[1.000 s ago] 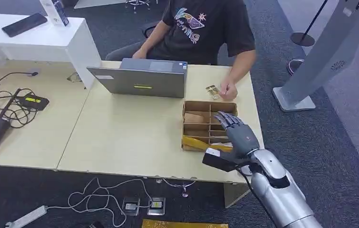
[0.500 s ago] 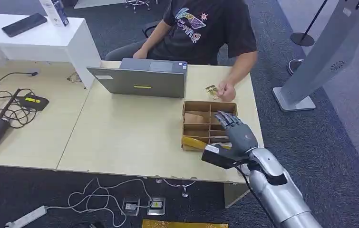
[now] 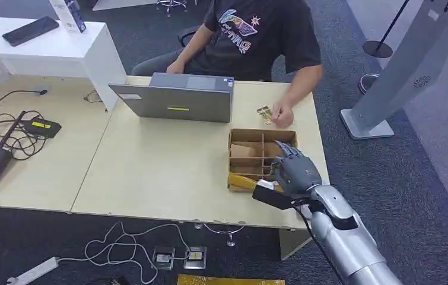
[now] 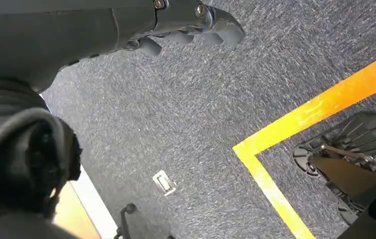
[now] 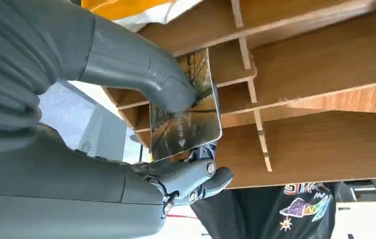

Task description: Pass the card to the sensor for recognition and then transmit it.

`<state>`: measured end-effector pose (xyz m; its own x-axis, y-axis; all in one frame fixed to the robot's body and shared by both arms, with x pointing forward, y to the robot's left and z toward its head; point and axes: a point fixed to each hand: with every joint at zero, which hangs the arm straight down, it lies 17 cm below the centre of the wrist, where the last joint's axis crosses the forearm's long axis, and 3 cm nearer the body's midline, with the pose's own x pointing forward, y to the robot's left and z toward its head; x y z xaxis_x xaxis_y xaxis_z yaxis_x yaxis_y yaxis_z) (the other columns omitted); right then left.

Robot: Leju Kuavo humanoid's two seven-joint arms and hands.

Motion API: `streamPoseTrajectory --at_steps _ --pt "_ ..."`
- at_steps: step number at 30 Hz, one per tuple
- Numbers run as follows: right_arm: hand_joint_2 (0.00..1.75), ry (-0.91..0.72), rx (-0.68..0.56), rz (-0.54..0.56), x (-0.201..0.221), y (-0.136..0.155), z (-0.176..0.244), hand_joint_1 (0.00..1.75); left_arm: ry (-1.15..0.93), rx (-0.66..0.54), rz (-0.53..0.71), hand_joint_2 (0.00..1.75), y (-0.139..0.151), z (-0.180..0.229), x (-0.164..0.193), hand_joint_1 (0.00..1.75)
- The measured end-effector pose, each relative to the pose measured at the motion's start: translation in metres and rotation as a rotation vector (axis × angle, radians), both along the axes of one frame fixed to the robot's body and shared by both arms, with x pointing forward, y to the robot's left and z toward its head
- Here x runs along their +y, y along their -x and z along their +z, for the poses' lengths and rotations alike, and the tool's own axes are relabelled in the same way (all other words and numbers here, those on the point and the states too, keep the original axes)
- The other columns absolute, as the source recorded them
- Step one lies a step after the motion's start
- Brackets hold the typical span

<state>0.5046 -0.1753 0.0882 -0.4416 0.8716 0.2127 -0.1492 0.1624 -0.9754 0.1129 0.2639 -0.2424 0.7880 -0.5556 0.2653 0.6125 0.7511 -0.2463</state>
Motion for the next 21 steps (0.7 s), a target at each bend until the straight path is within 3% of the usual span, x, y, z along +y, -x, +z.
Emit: streamPoseTrajectory --at_steps 16,21 --pt "1.75 -0.025 -0.005 -0.002 -0.001 0.0 0.0 1.75 -0.004 0.001 -0.009 0.0 0.001 0.0 0.001 0.0" --pt "1.75 -0.042 -0.075 -0.008 -0.002 -0.009 0.02 1.75 -0.005 0.001 -0.012 0.0 0.001 0.0 0.001 0.0"
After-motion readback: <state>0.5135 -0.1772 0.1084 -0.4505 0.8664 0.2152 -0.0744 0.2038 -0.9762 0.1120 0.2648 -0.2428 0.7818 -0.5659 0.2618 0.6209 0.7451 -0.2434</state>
